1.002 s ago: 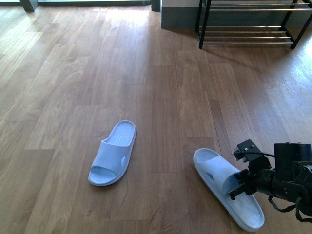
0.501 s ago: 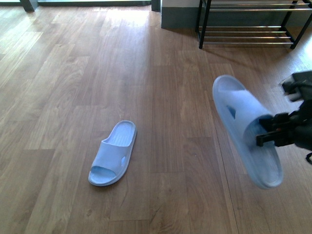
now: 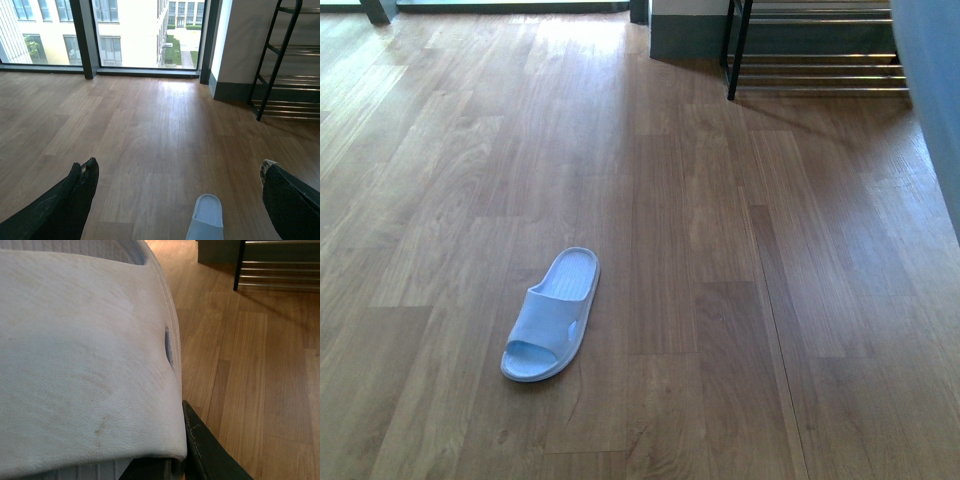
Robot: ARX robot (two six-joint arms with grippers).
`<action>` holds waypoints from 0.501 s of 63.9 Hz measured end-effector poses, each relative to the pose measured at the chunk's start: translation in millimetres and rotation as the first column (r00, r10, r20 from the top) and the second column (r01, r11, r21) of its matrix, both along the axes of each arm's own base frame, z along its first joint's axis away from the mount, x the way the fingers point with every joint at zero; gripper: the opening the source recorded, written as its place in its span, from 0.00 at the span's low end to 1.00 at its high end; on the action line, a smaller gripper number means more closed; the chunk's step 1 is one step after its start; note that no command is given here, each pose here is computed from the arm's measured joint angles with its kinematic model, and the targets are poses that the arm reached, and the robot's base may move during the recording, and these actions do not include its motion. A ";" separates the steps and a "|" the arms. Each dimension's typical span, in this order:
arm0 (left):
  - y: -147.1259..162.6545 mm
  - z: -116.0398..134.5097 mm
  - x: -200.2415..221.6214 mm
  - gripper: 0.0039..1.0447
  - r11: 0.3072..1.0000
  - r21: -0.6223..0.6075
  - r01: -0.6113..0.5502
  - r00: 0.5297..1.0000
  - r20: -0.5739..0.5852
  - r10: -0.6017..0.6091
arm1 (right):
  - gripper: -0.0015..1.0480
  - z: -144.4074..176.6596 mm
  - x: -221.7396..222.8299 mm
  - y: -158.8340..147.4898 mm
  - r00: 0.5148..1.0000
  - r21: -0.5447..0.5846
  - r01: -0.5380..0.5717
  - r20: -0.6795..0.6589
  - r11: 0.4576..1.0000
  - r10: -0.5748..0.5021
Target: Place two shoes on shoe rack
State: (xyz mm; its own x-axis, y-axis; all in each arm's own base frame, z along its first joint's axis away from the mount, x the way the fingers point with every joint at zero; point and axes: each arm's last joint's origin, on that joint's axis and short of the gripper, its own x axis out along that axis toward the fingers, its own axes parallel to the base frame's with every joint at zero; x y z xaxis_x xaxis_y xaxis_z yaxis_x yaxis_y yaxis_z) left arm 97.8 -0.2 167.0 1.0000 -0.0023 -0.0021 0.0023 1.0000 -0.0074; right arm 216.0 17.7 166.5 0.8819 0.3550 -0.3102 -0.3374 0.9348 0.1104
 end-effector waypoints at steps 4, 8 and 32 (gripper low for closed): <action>0.0 0.0 0.0 0.91 1.000 0.000 0.000 1.000 0.000 0.000 | 0.02 0.2 -0.1 0.0 1.000 0.001 0.001 0.001 1.000 -0.001; 0.1 0.0 0.0 0.91 1.000 0.000 -0.003 1.000 0.000 0.003 | 0.02 0.1 -0.1 0.1 1.000 0.001 0.000 0.000 1.000 0.000; 0.0 0.0 0.0 0.91 1.000 0.000 0.000 1.000 0.000 0.000 | 0.02 0.3 -0.3 1.0 1.000 0.002 -0.004 0.001 1.000 0.004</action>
State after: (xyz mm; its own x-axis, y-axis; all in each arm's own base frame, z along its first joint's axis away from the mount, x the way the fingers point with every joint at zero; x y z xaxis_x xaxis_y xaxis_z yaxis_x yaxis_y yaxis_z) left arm 97.8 -0.2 167.0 1.0000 -0.0023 -0.0021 0.0023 1.0000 -0.0071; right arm 215.8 18.7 166.8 0.8809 0.3587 -0.3089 -0.3409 0.9334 0.1117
